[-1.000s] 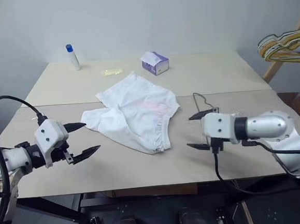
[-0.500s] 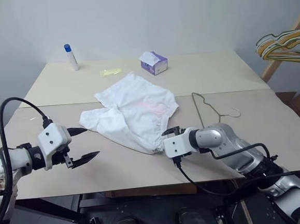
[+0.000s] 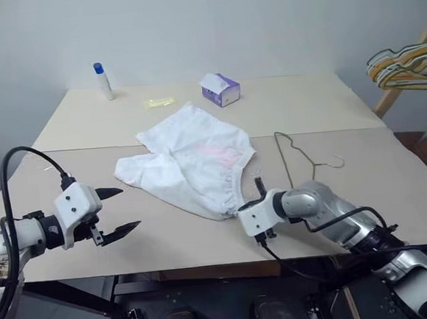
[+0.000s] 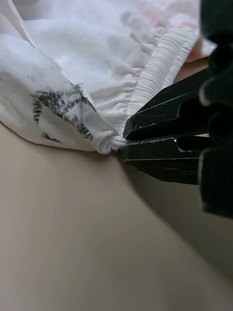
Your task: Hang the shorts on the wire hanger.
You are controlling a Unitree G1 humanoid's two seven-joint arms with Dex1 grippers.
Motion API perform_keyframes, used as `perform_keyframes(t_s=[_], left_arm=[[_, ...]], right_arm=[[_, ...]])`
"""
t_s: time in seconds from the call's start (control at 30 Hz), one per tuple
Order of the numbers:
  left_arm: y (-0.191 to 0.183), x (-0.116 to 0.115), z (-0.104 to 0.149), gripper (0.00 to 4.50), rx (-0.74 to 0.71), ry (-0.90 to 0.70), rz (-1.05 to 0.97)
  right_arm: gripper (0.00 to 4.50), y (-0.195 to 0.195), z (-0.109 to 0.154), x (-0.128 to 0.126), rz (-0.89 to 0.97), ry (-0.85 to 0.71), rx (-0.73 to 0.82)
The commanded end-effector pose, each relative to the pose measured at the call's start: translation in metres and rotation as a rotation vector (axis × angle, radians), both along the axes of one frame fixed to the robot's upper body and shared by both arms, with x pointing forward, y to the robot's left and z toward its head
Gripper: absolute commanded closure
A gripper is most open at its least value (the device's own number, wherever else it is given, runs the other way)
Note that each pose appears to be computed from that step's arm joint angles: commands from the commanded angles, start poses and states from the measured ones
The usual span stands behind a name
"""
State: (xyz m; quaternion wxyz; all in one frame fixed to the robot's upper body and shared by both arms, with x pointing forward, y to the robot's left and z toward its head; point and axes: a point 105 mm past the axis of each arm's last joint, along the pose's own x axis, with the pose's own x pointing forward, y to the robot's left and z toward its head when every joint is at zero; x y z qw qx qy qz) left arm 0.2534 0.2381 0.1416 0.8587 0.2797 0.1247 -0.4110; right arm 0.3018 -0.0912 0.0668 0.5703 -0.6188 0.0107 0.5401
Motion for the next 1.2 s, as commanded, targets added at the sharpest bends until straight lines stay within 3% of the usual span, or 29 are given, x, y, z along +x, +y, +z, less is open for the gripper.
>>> perform_keyframes(t_s=[0.03, 0.23, 0.43, 0.53, 0.73, 0.9, 1.07, 1.2], left_arm=[[-0.001, 0.003, 0.014, 0.0, 0.021, -0.055, -0.021], [-0.006, 0.012, 0.016, 0.0, 0.008, -0.056, -0.067], [-0.011, 0.041, 0.017, 0.0, 0.05, -0.074, -0.111], [-0.014, 0.049, 0.018, 0.0, 0.062, -0.083, -0.135], [-0.019, 0.062, 0.017, 0.0, 0.072, -0.083, -0.189], [-0.021, 0.093, 0.022, 0.0, 0.107, -0.028, -0.245], [-0.026, 0.13, 0.033, 0.0, 0.083, -0.004, -0.23], [-0.035, 0.148, 0.021, 0.0, 0.2, 0.018, -0.229]], right_arm=[[4.48, -0.024, 0.027, 0.001, 0.046, -0.108, 0.007], [4.48, -0.046, 0.02, -0.013, 0.087, -0.063, -0.038], [4.48, -0.037, 0.014, -0.019, 0.093, -0.023, 0.003], [3.69, -0.038, 0.011, -0.021, 0.086, -0.008, -0.02], [1.59, -0.051, 0.016, -0.022, 0.058, 0.0, -0.06], [0.02, -0.057, 0.033, -0.029, -0.063, 0.114, -0.018], [0.02, -0.047, 0.053, -0.03, -0.139, 0.125, 0.106], [0.02, -0.036, 0.065, -0.031, -0.166, 0.102, 0.19]])
